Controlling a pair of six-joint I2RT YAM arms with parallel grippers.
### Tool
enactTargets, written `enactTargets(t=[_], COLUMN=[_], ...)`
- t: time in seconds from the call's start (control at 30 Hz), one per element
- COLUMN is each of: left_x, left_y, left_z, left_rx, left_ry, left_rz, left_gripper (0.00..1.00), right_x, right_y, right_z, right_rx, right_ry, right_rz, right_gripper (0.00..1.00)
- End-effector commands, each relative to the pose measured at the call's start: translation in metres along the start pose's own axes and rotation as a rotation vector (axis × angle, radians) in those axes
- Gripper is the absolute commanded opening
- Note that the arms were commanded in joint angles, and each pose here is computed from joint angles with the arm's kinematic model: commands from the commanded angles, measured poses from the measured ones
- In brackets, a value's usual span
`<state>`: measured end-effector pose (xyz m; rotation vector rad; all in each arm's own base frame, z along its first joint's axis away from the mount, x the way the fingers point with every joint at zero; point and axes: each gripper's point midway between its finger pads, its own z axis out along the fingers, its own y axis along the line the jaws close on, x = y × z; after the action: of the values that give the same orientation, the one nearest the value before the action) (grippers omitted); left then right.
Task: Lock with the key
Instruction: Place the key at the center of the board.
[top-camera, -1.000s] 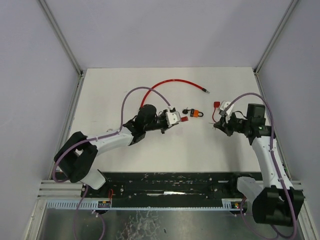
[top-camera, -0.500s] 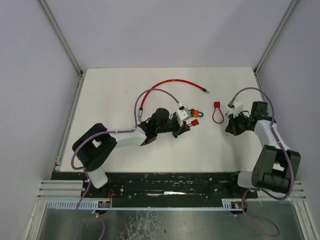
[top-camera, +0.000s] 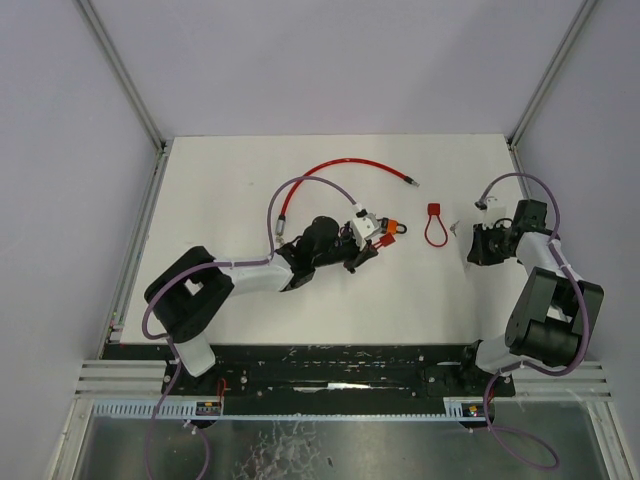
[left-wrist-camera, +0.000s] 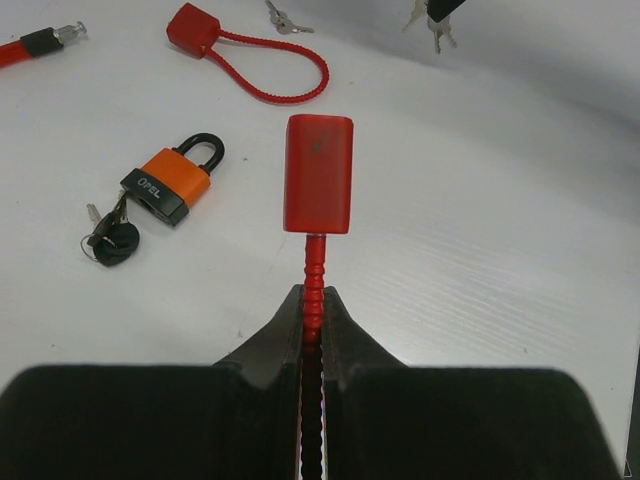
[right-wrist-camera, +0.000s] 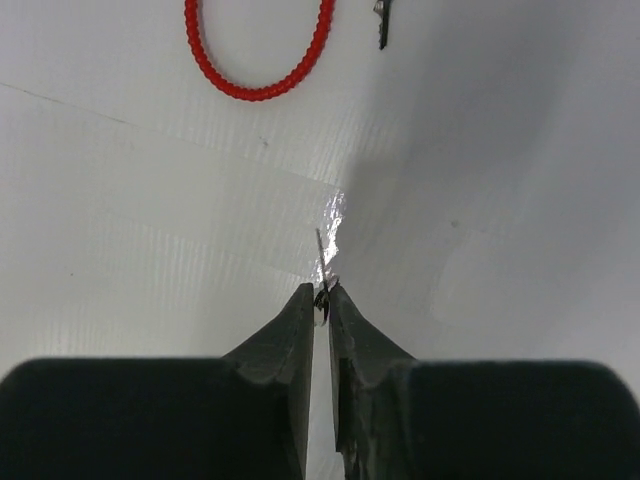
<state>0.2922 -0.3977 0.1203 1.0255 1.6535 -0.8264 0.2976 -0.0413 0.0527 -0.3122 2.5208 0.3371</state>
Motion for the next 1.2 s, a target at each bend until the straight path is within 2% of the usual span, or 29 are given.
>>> enactTargets(t=[0.0,0.23,0.4,0.57,0.73,0.87,0.93,1.0,1.17], left_x=[-0.03,-0.036,-0.039,-0.041,-0.048,-0.057,-0.06,-0.058,-0.041], left_y=[0.005,0.006,0.01,0.012,0.001,-0.028,-0.044,-0.06,-0.083], left_z=[0.001,-0.005,-0.007,-0.006,0.004,0.018,0.03,0.046,0.088], left_rx=[-0.032,-0.051,-0.075,-0.07,-0.001,0.144,0.207,0.247,0.278], left_ry=[-0.103,-0.145,-0.164,-0.177,-0.186,-0.213,-0.2,-0.172,-0.088], left_rz=[0.02,0.022,-0.01,-0.069,-0.196,-0.394,-0.468,-0.522,-0.6], left_gripper=[0.0,0.0,0.02,0.01,0.01,0.0,0.0,0.0,0.0], right_x=[-0.004,-0.012,-0.028,-0.053,-0.098,-0.119,-0.104,-0.098,-0.105], right_y=[-0.011,-0.012,-0.001,0.024,0.064,0.088,0.086,0.074,0.069], right_z=[0.001,-0.009,-0.027,-0.054,-0.099,-0.123,-0.109,-0.11,-0.125], right_rx=[0.049,0.069,0.047,0.001,-0.138,-0.241,-0.225,-0.122,-0.044], right_ry=[0.003,-0.028,-0.116,-0.257,-0.406,-0.482,-0.515,-0.522,-0.569], right_rz=[0.031,0.027,-0.036,-0.117,-0.106,-0.109,-0.105,-0.111,-0.102], right_gripper=[0.2,0.34,0.35,0.36,0.37,0.38,0.42,0.49,0.5])
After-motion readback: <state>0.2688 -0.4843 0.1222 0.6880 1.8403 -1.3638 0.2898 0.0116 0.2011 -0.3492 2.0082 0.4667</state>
